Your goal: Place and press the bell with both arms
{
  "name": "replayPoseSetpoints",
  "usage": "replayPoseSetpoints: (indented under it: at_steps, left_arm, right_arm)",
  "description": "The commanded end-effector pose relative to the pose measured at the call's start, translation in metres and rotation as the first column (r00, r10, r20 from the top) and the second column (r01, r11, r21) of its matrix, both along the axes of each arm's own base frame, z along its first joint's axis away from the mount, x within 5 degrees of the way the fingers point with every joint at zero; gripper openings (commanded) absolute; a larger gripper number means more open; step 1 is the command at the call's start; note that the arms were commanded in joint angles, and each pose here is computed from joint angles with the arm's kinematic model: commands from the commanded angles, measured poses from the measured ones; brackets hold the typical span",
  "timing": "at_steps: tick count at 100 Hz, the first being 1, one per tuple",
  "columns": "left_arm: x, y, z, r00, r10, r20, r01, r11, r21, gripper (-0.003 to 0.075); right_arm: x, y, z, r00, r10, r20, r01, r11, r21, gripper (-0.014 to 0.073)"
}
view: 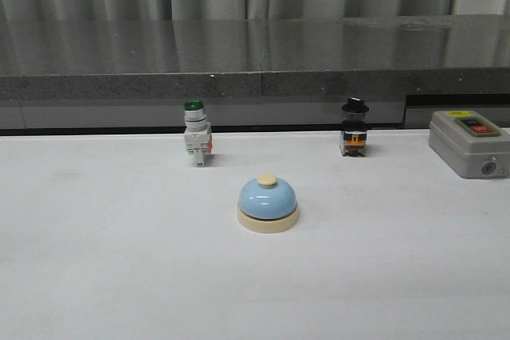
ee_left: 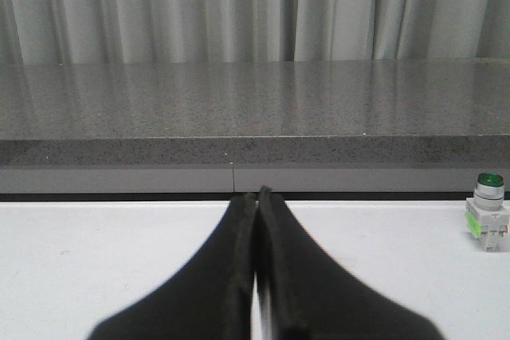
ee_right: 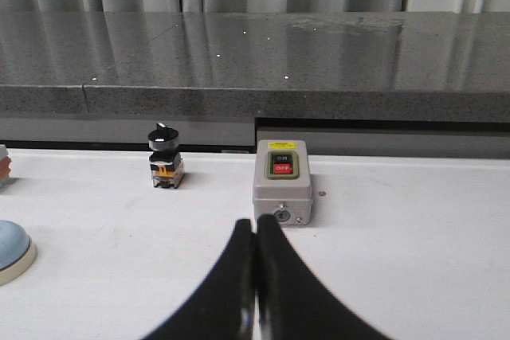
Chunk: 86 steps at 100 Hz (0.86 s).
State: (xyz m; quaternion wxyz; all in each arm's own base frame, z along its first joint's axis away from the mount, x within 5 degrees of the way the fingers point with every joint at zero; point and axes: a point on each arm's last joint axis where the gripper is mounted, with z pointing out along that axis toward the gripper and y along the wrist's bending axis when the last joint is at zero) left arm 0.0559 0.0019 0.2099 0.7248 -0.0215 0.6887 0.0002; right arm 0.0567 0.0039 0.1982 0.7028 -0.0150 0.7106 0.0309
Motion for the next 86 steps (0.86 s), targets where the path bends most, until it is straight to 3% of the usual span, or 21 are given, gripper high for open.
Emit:
replayPoseSetpoints:
  at_steps: [1,86]
  left_arm:
    - [-0.0009,-0.0011,-0.0059,0.998,-0.015,0.065,0.016,1.0,-0.008,-0.002]
    - [-0.0009,-0.0011,-0.0059,0.998,-0.015,0.065,0.016,1.0,-0.008,-0.002]
  right_arm:
    - [-0.0024,-0.001,0.014,0.992,-0.012,0.129,0.011,1.0,0.015,-0.006]
    - [-0.0024,-0.001,0.0137,0.992,-0.013,0.127,0.013,1.0,-0.002,-0.006]
